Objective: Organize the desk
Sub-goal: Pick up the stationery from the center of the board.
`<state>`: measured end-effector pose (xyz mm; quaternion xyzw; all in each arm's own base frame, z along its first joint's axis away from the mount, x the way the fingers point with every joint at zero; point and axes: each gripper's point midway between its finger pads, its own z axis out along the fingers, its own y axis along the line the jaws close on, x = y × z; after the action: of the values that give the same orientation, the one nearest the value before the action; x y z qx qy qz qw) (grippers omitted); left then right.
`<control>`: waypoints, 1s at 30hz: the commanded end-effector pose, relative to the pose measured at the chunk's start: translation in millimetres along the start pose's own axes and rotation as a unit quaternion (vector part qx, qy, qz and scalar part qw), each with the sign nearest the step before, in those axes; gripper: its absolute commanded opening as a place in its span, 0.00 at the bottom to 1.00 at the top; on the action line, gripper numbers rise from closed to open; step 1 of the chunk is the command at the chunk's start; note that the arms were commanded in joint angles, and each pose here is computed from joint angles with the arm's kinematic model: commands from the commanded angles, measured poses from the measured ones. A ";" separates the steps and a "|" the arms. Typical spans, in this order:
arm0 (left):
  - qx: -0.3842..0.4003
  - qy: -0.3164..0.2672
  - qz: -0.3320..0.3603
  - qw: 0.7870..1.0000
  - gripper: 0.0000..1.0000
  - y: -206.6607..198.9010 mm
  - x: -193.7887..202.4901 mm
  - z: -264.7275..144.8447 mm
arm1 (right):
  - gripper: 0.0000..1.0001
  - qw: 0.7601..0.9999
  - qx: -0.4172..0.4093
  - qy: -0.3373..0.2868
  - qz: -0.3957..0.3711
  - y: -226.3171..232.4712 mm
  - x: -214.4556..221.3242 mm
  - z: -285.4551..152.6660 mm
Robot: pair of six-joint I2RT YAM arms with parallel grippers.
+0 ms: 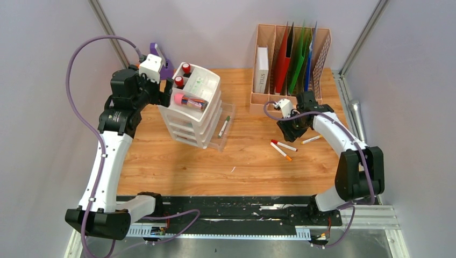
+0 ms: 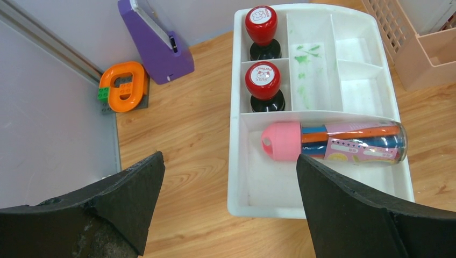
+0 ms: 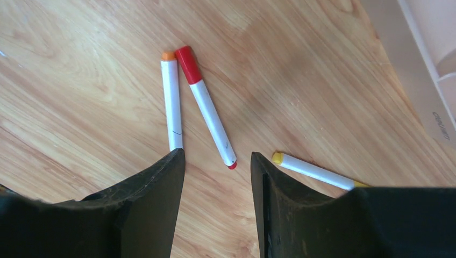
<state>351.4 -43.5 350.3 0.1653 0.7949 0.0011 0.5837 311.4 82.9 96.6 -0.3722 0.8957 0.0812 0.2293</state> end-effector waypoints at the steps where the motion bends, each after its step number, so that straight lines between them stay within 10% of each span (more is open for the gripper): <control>1: -0.001 -0.020 -0.002 1.000 1.00 0.8 -9.9 -10.5 | 0.49 0.998 -0.029 0.030 -0.042 0.0 19.1 13.1; 21: -0.002 -0.019 -0.002 1.000 1.00 0.4 -8.2 -12.3 | 0.41 0.997 -0.032 0.064 -0.031 -5.1 51.2 66.8; 30: -0.001 -0.014 -0.003 1.000 1.00 -0.3 -4.8 -10.5 | 0.15 0.998 -0.036 0.055 0.004 -9.9 37.0 77.3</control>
<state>347.6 -43.6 352.8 0.1656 0.7920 0.0003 0.5876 307.1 68.6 16.6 -0.3994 0.9001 0.0801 0.1546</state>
